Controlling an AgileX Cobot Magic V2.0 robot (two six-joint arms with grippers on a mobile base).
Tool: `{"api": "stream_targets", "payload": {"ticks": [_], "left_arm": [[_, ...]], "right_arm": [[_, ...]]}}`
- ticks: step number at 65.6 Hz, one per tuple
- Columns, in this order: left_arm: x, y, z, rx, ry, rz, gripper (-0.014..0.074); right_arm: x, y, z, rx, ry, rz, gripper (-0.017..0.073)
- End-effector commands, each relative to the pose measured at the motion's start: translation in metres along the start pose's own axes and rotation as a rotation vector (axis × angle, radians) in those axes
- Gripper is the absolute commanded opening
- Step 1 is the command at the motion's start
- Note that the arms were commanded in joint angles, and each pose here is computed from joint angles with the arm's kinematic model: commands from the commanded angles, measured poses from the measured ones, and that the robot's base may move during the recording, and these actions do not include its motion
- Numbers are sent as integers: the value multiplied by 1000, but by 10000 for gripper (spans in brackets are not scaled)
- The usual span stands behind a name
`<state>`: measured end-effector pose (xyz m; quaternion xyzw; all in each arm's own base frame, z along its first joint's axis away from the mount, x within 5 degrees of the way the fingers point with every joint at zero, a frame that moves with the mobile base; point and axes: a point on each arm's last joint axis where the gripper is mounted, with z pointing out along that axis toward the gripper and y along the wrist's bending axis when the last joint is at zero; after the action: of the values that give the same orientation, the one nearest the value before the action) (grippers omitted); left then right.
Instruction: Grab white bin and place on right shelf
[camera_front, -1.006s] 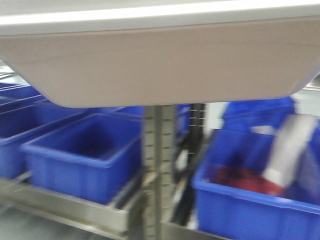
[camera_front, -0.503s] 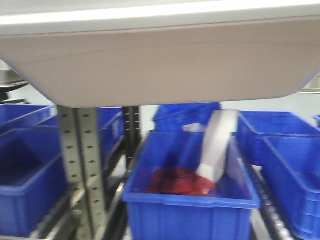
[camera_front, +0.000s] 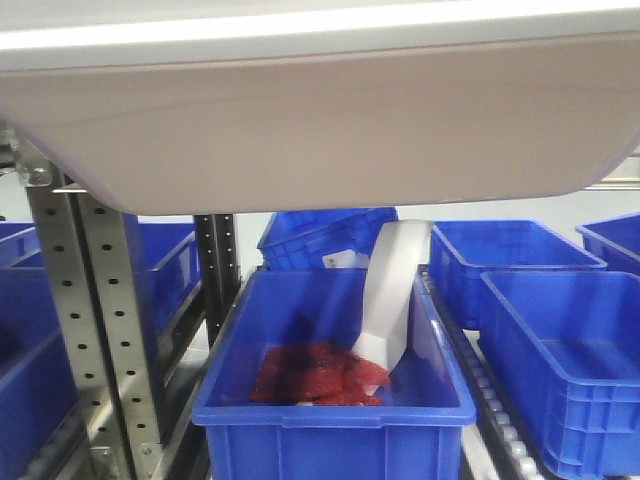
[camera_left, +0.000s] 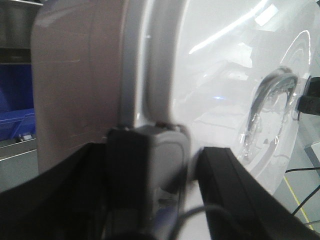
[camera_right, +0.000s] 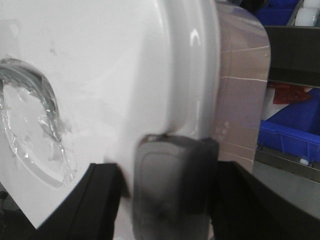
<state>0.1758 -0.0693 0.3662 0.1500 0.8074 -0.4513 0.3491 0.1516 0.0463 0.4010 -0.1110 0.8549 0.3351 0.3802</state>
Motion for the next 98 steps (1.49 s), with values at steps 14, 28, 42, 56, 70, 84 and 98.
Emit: {"api": "stream_targets", "payload": {"ticks": [14,28,42,56,70,84,98], "left_arm": [[-5,-34,-6,239,-9,-3,248],[-5,-34,-6,239,-9,-3,248],[-5,-34,-6,239,-9,-3,248],[-5,-34,-6,239,-9,-3,248],[-5,-34,-6,239,-9,-3,248],[-5,-34,-6,239,-9,-3,248],[-5,-34,-6,239,-9,-3,248]], "right_arm": [[-3,28,-9,-204,-1,-2,428],[-3,28,-9,-204,-1,-2,428],[-3,28,-9,-204,-1,-2,428],[-3,28,-9,-204,-1,-2,428],[-3,28,-9,-204,-1,-2,428],[-3,28,-9,-204,-9,0,428],[-4,27,-9,-201,-14,1,428]]}}
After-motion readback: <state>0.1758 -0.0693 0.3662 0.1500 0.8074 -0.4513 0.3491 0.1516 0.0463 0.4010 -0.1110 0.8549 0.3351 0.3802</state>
